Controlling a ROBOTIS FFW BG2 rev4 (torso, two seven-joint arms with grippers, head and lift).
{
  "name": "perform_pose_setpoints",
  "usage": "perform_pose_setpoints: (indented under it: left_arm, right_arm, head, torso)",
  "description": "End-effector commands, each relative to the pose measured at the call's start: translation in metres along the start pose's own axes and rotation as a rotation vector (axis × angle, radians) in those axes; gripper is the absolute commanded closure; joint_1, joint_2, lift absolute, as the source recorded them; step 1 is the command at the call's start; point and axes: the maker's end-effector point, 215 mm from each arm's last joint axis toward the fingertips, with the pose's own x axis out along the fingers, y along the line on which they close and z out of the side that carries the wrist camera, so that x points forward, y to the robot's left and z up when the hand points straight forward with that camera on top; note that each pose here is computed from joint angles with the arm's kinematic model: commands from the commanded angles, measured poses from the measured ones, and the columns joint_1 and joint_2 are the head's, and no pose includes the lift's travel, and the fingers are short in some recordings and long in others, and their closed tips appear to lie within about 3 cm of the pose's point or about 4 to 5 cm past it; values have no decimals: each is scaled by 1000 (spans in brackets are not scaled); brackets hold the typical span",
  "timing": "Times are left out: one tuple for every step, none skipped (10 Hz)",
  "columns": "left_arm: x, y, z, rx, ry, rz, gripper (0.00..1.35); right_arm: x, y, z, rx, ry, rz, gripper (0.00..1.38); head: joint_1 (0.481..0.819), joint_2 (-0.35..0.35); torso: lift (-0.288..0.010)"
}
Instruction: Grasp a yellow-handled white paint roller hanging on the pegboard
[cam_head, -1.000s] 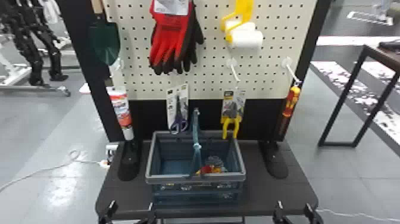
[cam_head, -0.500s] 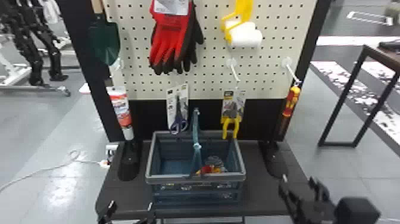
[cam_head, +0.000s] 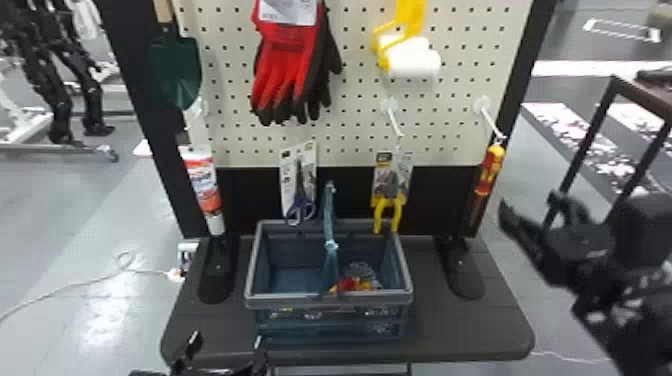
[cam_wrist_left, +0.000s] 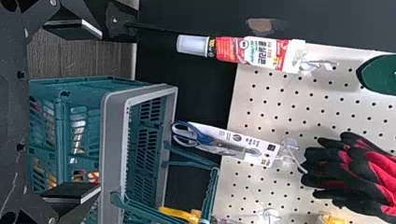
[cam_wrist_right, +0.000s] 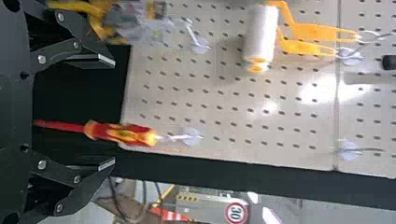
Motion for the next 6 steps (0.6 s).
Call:
perform_pose_setpoints:
  left_arm:
    - [2, -1, 0, 4, 2, -6, 153]
    - [5, -4, 0, 6, 5, -15, 153]
    - [10, -9, 2, 8, 2, -26, 153]
    - [14, -11, 3, 10, 1, -35, 153]
    - [18, -15, 3, 13, 3, -45, 153]
    - [20, -18, 2, 12, 6, -49, 153]
  right_arm:
    - [14, -29, 38, -33, -52, -29, 521]
    - [27, -41, 59, -36, -68, 2, 521]
    - [41, -48, 87, -67, -94, 50, 521]
    - [53, -53, 119, -96, -126, 85, 521]
    - [63, -57, 142, -107, -155, 108, 521]
    - [76, -57, 164, -95, -185, 150, 521]
  head:
    - [549, 0]
    - [549, 0]
    - [549, 0]
    - [549, 0]
    - [549, 0]
    - [549, 0]
  torso:
    - [-100]
    - [-100]
    - [-100]
    - [-100]
    - [-100]
    - [-100]
